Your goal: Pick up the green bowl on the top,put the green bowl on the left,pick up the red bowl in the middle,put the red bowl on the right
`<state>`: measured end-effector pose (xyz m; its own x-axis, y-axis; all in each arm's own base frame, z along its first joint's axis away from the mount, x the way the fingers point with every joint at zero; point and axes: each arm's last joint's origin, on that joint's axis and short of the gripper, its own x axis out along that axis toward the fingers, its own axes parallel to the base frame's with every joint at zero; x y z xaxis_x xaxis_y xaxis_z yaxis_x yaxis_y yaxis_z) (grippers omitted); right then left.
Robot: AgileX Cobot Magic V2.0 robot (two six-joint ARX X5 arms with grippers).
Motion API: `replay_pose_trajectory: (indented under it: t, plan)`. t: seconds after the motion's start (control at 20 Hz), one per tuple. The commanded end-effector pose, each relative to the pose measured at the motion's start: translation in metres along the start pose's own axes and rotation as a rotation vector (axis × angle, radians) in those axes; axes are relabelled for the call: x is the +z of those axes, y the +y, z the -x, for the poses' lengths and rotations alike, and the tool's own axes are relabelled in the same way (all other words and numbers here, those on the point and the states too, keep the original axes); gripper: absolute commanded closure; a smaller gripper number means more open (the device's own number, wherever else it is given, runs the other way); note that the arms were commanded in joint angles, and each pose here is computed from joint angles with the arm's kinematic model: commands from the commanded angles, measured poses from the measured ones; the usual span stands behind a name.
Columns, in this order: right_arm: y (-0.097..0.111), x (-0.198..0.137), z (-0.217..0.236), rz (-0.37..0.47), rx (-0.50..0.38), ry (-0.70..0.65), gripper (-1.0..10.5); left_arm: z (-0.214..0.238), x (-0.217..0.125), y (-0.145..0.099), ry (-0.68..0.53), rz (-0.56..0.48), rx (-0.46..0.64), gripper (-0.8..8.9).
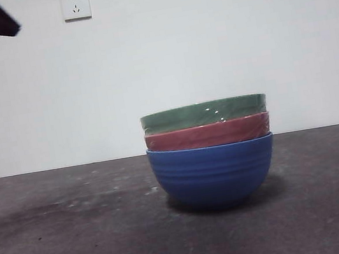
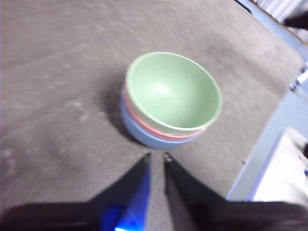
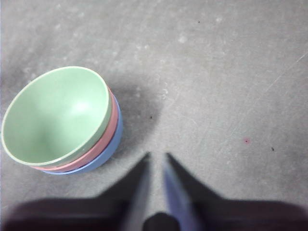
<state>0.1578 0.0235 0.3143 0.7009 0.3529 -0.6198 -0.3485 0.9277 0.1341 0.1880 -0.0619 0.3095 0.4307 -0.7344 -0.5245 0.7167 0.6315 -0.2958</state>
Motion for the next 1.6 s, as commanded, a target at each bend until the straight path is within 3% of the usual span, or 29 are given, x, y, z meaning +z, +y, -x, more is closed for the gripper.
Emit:
replay_pose_trajectory:
  t: [0.05, 0.2, 0.6, 0.8, 1.45, 1.6]
  plan:
    - [0.000, 0.001, 0.000, 0.006, 0.000, -0.003, 7.2, -0.012, 0.007, -0.009, 0.026, -0.084, -0.015, 4.80]
    - [0.000, 0.001, 0.000, 0.000, 0.001, -0.003, 7.2, -0.034, 0.017, -0.024, 0.078, -0.140, -0.089, 4.80]
    - [0.000, 0.001, 0.000, -0.004, 0.001, -0.003, 7.3, -0.111, 0.059, -0.068, 0.264, -0.428, -0.143, 4.81]
    - [0.000, 0.001, 0.000, -0.004, 0.001, -0.003, 7.3, -0.152, 0.061, -0.073, 0.359, -0.503, -0.161, 4.87]
    - [0.000, 0.001, 0.000, -0.003, 0.000, -0.003, 7.3, -0.205, 0.031, -0.061, 0.531, -0.524, -0.217, 5.09]
    - [0.000, 0.001, 0.000, -0.003, 0.000, -0.003, 7.3, -0.206, 0.031, -0.061, 0.533, -0.526, -0.218, 6.42]
